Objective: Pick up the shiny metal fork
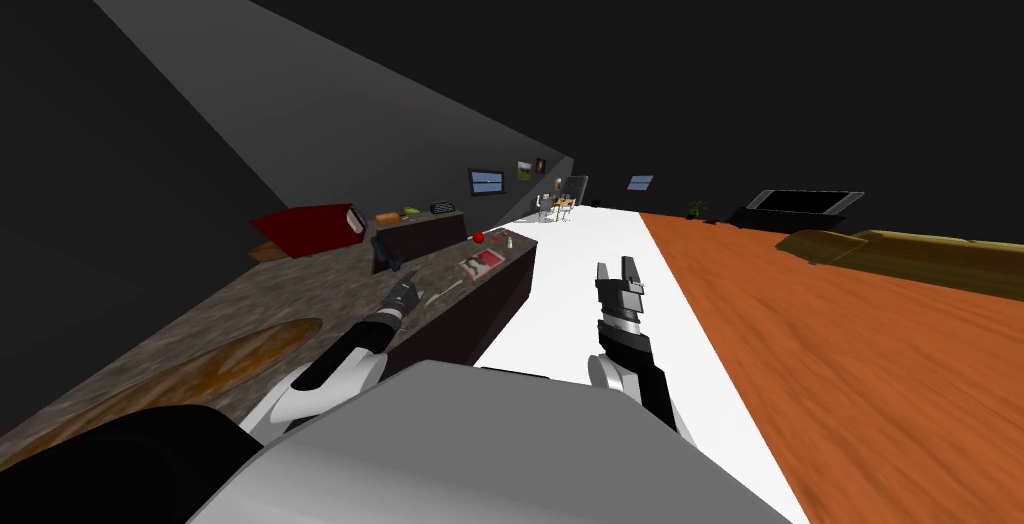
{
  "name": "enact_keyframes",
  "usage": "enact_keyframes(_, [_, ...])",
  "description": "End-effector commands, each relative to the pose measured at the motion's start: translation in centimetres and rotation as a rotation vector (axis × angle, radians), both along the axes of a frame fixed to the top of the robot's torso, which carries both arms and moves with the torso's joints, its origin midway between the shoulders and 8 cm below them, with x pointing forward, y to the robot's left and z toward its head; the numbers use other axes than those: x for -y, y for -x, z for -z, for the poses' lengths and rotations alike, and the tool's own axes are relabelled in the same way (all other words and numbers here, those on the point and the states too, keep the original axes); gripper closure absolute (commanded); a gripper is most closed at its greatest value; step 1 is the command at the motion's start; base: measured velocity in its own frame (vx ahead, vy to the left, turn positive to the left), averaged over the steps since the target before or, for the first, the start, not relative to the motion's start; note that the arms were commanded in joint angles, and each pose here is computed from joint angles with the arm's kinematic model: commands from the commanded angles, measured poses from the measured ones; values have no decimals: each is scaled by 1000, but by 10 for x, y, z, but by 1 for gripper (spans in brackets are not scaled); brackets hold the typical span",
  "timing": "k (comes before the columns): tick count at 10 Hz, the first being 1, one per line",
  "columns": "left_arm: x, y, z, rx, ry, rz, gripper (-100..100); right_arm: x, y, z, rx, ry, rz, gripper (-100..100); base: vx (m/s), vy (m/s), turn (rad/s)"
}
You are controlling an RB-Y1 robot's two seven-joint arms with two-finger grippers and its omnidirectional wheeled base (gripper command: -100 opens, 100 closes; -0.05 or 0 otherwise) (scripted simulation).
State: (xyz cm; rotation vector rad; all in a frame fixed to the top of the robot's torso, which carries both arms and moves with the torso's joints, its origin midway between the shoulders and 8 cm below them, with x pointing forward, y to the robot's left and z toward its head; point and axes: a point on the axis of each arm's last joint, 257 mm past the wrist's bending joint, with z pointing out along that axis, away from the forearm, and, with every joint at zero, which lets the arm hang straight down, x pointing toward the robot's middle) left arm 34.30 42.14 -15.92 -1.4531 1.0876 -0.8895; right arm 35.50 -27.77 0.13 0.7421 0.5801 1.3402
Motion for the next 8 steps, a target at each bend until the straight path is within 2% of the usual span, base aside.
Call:
enact_keyframes(1, [-12,7,7,-40,14,-26,-100,0,0,0,0,0,0,0,24,-14,-55])
enact_keyframes(3, [-14,11,17,-81,25,-38,-100,0,0,0,0,0,0,0,17,-8,-12])
enact_keyframes(4, [-23,17,22,-111,38,-61,-100,0,0,0,0,0,0,0,22,-15,-46])
enact_keyframes(6, [-25,21,31,-147,49,-71,-100,0,0,0,0,0,0,0,18,-6,-15])
enact_keyframes(7, [-34,28,37,-179,63,-93,-100,0,0,0,0,0,0,0,19,-2,-56])
enact_keyframes(8, [-34,31,43,-203,70,-100,-100,0,0,0,0,0,0,0,27,-2,-28])
